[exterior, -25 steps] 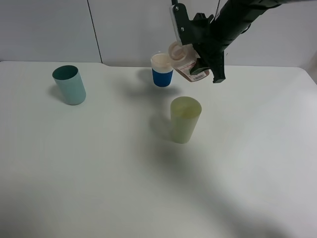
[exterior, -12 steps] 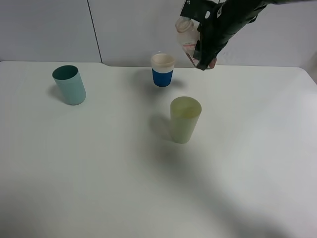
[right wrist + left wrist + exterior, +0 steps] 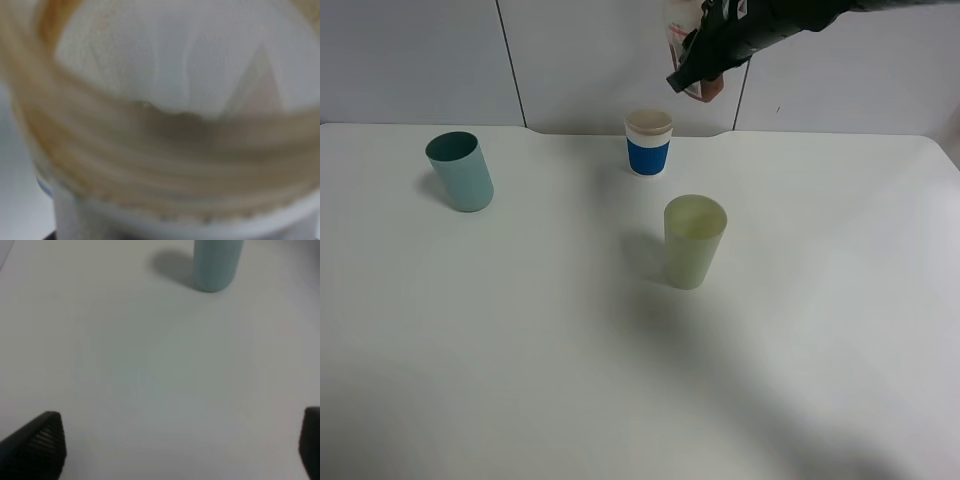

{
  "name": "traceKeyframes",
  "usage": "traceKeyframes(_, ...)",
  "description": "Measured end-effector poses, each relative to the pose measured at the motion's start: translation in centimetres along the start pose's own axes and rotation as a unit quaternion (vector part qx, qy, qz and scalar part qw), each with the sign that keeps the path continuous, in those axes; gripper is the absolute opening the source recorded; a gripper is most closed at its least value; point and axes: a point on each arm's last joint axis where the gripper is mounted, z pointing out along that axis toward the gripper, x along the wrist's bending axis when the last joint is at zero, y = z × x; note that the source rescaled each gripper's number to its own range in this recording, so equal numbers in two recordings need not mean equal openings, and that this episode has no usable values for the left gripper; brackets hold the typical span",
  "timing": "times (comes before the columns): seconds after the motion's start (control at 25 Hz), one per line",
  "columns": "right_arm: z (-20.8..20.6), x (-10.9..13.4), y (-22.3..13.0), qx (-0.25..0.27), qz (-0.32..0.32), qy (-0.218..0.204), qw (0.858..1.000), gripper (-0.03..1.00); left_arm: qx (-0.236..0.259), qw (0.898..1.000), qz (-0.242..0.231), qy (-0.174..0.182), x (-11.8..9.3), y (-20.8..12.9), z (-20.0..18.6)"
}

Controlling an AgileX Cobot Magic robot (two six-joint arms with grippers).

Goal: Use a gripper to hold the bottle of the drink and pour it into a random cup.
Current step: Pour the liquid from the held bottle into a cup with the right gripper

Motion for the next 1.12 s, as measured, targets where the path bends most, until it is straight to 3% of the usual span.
traceKeyframes(0.24,0.0,0.1,0.4,-0.019,0.072,-0.005,0.997,0.02,0.0,1.0,0.001,0.002,0.0,0.0,0.0)
traceKeyframes(0.68,0.0,0.1,0.4,-0.021,0.074,-0.005,0.997,0.02,0.0,1.0,0.0,0.0,0.0,0.0,0.0)
traceKeyframes(0.88,0.0,0.1,0.6,-0.024,0.036,-0.02,0.999,0.02,0.0,1.0,0.0,0.0,0.0,0.0,0.0)
traceKeyframes(1.12,-0.2,0.5,1.6,-0.071,0.053,-0.029,0.996,0.02,0.0,1.0,0.001,0.002,0.0,0.0,0.0)
